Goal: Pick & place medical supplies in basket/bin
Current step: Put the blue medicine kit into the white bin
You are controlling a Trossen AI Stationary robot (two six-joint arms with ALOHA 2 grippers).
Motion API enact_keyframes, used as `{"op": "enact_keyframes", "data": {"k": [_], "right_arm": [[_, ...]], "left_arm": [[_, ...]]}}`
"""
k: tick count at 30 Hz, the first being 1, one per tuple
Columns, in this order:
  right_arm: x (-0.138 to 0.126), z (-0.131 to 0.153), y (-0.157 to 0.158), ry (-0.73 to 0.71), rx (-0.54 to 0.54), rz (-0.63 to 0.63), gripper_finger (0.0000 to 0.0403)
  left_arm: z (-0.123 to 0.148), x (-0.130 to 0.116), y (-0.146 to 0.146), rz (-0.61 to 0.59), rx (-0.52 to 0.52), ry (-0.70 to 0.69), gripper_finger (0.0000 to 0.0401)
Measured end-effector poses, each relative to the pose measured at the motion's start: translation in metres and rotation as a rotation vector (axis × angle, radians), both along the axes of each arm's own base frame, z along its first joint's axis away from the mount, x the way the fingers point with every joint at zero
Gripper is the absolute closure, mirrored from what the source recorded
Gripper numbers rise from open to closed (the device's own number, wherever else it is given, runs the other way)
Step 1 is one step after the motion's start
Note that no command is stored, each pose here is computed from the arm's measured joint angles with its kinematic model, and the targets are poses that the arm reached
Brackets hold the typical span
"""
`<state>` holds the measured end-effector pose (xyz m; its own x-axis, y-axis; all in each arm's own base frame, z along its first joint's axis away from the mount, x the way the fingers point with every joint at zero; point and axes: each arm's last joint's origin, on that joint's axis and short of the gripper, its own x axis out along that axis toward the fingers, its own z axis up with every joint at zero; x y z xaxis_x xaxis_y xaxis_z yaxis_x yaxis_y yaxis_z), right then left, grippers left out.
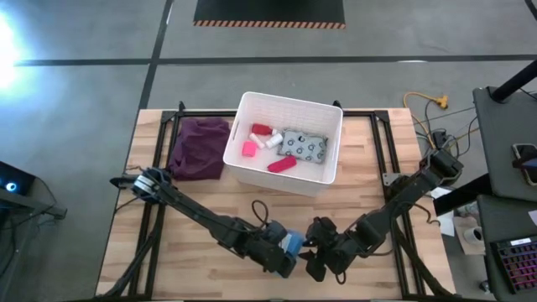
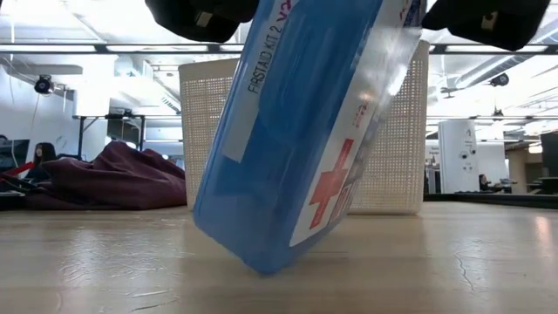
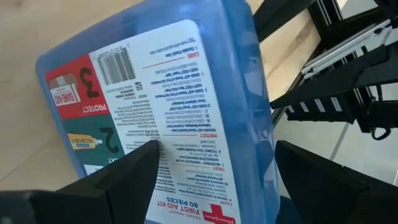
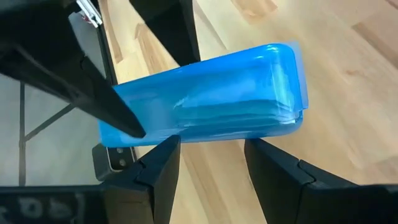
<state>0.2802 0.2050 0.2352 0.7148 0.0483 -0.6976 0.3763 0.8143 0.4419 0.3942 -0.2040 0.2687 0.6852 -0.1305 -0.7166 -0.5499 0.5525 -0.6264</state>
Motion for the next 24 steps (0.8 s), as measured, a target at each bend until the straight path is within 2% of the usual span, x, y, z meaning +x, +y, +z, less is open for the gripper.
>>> {"op": "enact_keyframes", "data": {"k": [16,21,24], "right_arm": [[0.014,0.006,-0.013,-0.052,-0.016,-0.020,0.0229],[0.017,0.008,-0.013,-0.081,-0.006,-0.017,0.0229],[0.015,0.005,-0.015,-0.047,-0.020,-0.021,0.0229]], "left_arm": [[0.017,-0.011,-0.003,-0.016,-0.015,-0.030,0.0100],[0.016,-0.018,-0.004,-0.025,0.014,0.020,0.0100],[0.011,-0.028,-0.007,-0.025,0.044,0.103,0.0100]]}}
